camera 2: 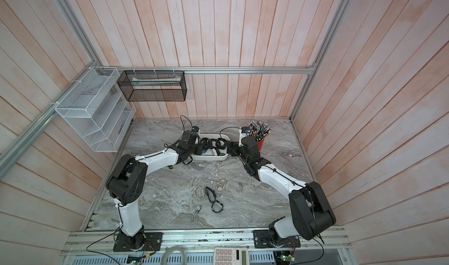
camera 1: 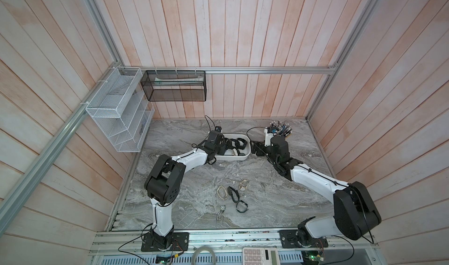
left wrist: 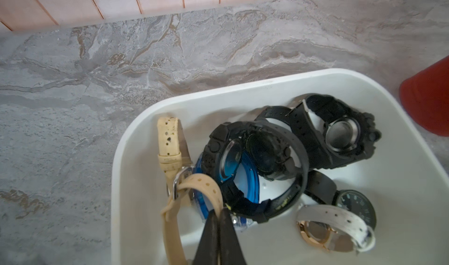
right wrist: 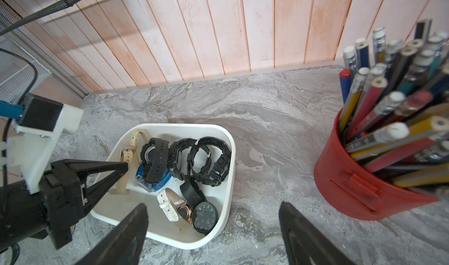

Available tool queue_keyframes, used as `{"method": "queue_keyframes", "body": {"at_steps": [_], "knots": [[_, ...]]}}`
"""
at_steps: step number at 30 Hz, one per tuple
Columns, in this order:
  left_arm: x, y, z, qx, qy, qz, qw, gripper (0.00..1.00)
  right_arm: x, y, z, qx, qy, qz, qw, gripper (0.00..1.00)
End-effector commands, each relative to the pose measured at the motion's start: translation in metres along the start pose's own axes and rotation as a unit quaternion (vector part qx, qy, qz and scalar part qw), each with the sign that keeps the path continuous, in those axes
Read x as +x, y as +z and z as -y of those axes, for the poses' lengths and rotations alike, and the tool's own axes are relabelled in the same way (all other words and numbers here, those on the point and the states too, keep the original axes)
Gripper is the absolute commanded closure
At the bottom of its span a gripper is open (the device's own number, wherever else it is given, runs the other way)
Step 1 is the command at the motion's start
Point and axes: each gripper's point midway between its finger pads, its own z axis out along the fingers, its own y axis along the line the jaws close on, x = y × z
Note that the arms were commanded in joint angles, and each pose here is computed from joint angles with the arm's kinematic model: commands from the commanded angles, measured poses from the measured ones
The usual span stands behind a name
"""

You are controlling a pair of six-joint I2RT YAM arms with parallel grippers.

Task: Put the watch into the storage box
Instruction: Place the watch in the storage box, then pick up the watch at the center of the board.

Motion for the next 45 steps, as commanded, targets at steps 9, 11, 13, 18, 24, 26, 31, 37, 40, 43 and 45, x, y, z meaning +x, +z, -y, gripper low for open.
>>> {"method": "queue_keyframes", "body": {"at_steps": [9,11,13,18,24,26,31,37,40,43,45], "knots": [[-0.040,-0.051,0.010,0.062,-0.040,0.062,0.995,0.45,-0.012,0.002,-0.007,-0.012,0.003,0.006,1.000,0.14],[-0.045,-0.063,0.009,0.068,-0.046,0.074,0.994,0.29,-0.012,0.004,-0.007,-0.013,0.004,0.005,1.000,0.14],[-0.048,-0.076,0.008,0.072,-0.049,0.087,0.992,0.18,-0.011,0.005,-0.009,-0.016,0.006,0.002,1.000,0.14],[-0.045,-0.133,0.006,0.108,-0.069,0.150,0.980,0.02,-0.007,0.006,-0.011,-0.023,0.012,-0.009,1.000,0.14],[-0.005,-0.175,-0.008,0.121,-0.115,0.194,0.967,0.00,0.007,0.008,-0.007,-0.013,0.025,-0.037,0.999,0.14],[0.006,-0.176,-0.014,0.113,-0.123,0.188,0.968,0.00,0.013,0.008,-0.004,-0.008,0.032,-0.049,0.998,0.14],[0.009,-0.179,-0.014,0.114,-0.132,0.188,0.967,0.00,0.032,0.003,-0.004,-0.004,0.034,-0.093,0.995,0.15],[0.008,-0.173,-0.012,0.119,-0.131,0.186,0.966,0.00,0.066,-0.008,-0.002,0.007,0.050,-0.134,0.990,0.16],[0.008,-0.172,-0.011,0.120,-0.131,0.184,0.967,0.01,0.084,-0.017,-0.008,0.014,0.047,-0.160,0.986,0.17],[0.010,-0.173,-0.010,0.123,-0.128,0.186,0.966,0.00,0.107,-0.028,-0.009,0.030,0.035,-0.189,0.981,0.20],[0.013,-0.171,-0.014,0.114,-0.128,0.185,0.968,0.00,0.124,-0.034,-0.010,0.037,0.034,-0.209,0.977,0.23]]}}
